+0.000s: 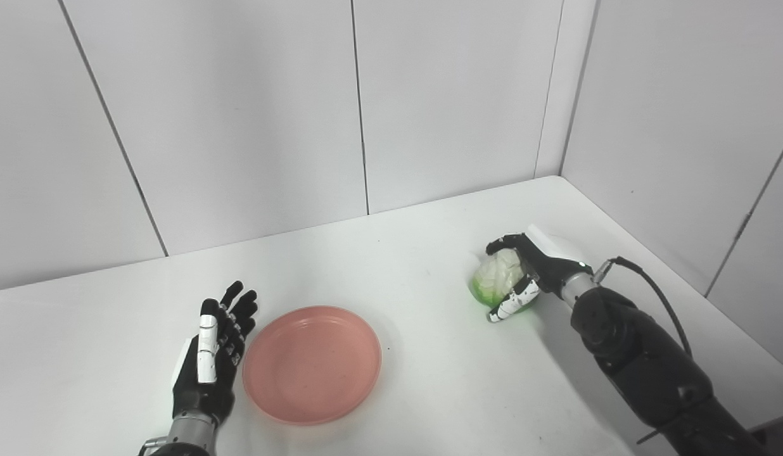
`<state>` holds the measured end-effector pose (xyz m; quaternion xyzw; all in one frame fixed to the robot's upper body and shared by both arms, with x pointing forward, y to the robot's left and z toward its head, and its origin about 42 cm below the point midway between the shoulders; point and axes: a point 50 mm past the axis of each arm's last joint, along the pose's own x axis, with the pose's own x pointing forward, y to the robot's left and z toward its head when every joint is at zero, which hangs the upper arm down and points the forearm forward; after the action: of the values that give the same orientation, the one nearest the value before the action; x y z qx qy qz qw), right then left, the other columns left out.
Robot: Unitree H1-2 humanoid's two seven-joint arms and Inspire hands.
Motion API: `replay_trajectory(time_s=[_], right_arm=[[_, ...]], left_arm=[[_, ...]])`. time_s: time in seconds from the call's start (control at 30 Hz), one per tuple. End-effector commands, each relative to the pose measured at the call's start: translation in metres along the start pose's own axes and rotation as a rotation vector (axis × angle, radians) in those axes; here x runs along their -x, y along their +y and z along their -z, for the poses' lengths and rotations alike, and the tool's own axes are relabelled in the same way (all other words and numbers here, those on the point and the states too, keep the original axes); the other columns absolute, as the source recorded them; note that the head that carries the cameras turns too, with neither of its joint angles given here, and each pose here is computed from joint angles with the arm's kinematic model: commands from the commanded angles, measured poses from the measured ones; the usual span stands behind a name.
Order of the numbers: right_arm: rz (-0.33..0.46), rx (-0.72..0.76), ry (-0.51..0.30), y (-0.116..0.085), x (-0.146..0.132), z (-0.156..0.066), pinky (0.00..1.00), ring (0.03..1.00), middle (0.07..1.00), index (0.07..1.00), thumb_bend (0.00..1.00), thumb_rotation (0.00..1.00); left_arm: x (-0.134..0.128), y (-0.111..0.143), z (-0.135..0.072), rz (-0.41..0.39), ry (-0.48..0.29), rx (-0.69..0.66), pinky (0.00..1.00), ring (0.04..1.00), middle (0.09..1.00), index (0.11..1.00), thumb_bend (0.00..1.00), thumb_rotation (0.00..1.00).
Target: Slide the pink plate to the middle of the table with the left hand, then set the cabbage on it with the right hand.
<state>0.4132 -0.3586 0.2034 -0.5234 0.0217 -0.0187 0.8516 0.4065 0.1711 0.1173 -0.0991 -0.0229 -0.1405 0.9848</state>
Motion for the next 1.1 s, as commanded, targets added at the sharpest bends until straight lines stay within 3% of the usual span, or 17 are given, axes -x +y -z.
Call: replay_trajectory(time_s=[0.0,0.3,0.43,0.73,0.87,1.07], right_arm=[[0.076,0.022,-0.05,-0.018,-0.005,-0.005,0.38,0.45,0.493,0.481,0.53,0.0],[0.111,-0.001,-0.061,-0.022,-0.003,-0.008,0.41,0.432,0.496,0.511,0.52,0.0],[0.153,-0.012,-0.111,-0.023,0.0,-0.015,0.4,0.431,0.495,0.512,0.52,0.0],[0.224,-0.157,-0.314,-0.032,0.022,-0.08,0.44,0.444,0.5,0.503,0.52,0.0],[0.201,-0.224,-0.431,-0.022,0.029,-0.114,0.43,0.441,0.499,0.505,0.52,0.0],[0.155,-0.272,-0.531,-0.006,0.031,-0.146,0.42,0.437,0.5,0.506,0.52,0.0]], left_arm=[[0.005,0.001,0.002,0.006,-0.013,0.005,0.98,0.939,0.905,0.898,0.79,1.0],[0.006,-0.004,0.003,0.007,-0.01,0.018,0.97,0.943,0.911,0.903,0.78,1.0],[0.006,-0.005,0.003,0.013,-0.007,0.014,0.98,0.947,0.914,0.906,0.78,1.0],[0.007,-0.02,0.005,0.016,-0.003,0.017,0.97,0.947,0.915,0.905,0.76,1.0],[0.006,-0.03,0.006,0.01,-0.007,0.01,0.97,0.946,0.915,0.906,0.77,1.0],[0.005,-0.039,0.005,-0.014,-0.018,-0.001,0.98,0.961,0.931,0.924,0.76,1.0]])
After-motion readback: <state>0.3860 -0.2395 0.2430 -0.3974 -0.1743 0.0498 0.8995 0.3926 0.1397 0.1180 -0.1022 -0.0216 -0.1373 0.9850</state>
